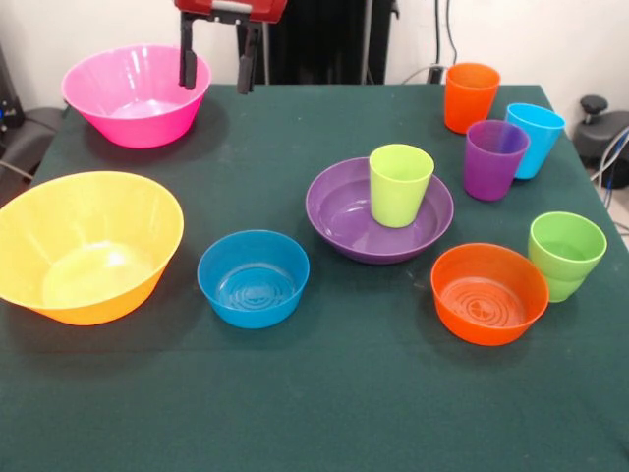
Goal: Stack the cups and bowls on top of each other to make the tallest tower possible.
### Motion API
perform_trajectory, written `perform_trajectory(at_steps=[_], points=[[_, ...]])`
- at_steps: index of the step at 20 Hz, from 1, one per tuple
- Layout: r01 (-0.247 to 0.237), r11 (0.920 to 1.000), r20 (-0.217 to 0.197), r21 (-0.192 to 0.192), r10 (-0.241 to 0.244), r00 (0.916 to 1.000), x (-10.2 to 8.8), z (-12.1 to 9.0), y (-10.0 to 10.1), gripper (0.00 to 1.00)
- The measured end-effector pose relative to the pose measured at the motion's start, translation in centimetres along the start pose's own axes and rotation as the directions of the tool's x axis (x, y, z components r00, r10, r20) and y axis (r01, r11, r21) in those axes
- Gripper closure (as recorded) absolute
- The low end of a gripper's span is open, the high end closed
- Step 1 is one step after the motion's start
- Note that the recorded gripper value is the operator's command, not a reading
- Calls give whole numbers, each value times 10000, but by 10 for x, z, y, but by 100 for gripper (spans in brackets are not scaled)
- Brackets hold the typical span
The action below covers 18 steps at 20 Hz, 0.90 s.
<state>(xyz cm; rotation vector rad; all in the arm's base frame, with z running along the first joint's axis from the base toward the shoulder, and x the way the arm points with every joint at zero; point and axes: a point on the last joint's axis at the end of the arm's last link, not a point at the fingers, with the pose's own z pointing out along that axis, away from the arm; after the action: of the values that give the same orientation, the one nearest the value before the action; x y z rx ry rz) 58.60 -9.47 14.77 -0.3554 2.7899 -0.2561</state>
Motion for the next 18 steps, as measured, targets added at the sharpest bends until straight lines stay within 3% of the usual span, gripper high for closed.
perform_trajectory(at_steps=[18], points=[[426, 9989, 828, -175, -410, 9957, -47, -7, 2, 0]])
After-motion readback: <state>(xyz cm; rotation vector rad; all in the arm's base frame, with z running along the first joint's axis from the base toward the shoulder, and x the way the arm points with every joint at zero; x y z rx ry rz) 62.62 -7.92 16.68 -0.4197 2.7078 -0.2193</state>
